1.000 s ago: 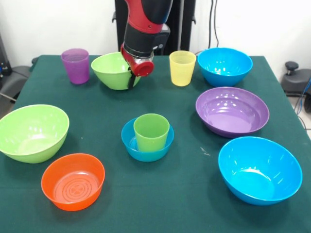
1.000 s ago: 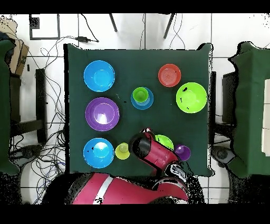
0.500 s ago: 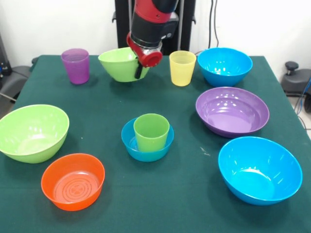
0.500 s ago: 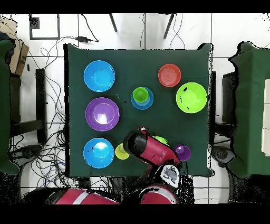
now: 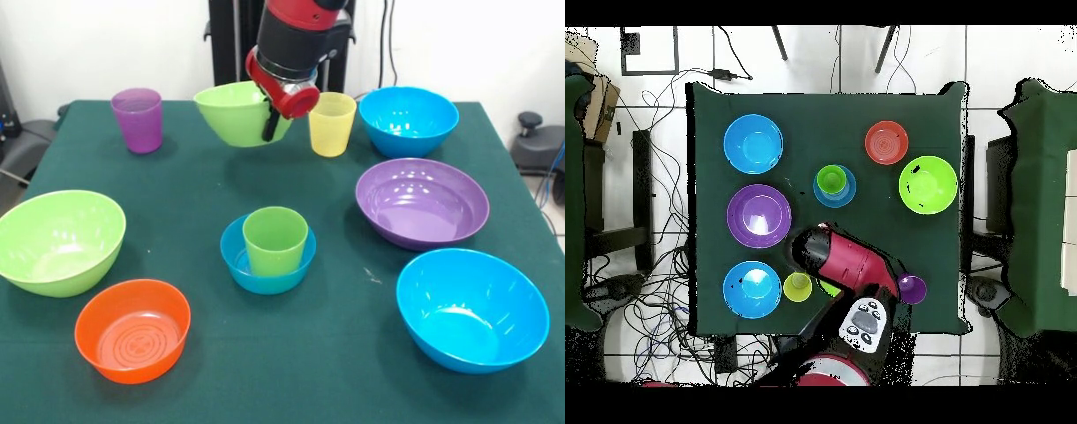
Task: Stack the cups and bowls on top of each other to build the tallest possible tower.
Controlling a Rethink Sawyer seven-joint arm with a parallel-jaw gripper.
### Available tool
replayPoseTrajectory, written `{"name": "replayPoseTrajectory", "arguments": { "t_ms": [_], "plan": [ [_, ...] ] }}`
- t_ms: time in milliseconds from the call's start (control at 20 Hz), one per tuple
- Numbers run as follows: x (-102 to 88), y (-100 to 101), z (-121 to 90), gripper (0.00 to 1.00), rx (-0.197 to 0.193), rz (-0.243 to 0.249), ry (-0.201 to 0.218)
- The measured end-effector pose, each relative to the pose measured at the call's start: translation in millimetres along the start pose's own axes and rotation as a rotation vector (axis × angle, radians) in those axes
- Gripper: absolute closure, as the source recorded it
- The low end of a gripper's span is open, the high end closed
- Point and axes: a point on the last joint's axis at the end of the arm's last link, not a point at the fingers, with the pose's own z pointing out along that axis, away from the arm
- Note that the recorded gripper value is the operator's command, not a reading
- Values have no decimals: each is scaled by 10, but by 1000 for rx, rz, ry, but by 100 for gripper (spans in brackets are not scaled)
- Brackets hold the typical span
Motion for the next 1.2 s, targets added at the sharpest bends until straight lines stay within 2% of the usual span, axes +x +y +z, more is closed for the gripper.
{"name": "replayPoseTrajectory", "arguments": {
  "t_ms": [600, 1200],
  "plan": [
    [-427, 475, -423, 100, -41, -19, -35],
    [-472, 954, -786, 100, -85, -74, -54]
  ]
}}
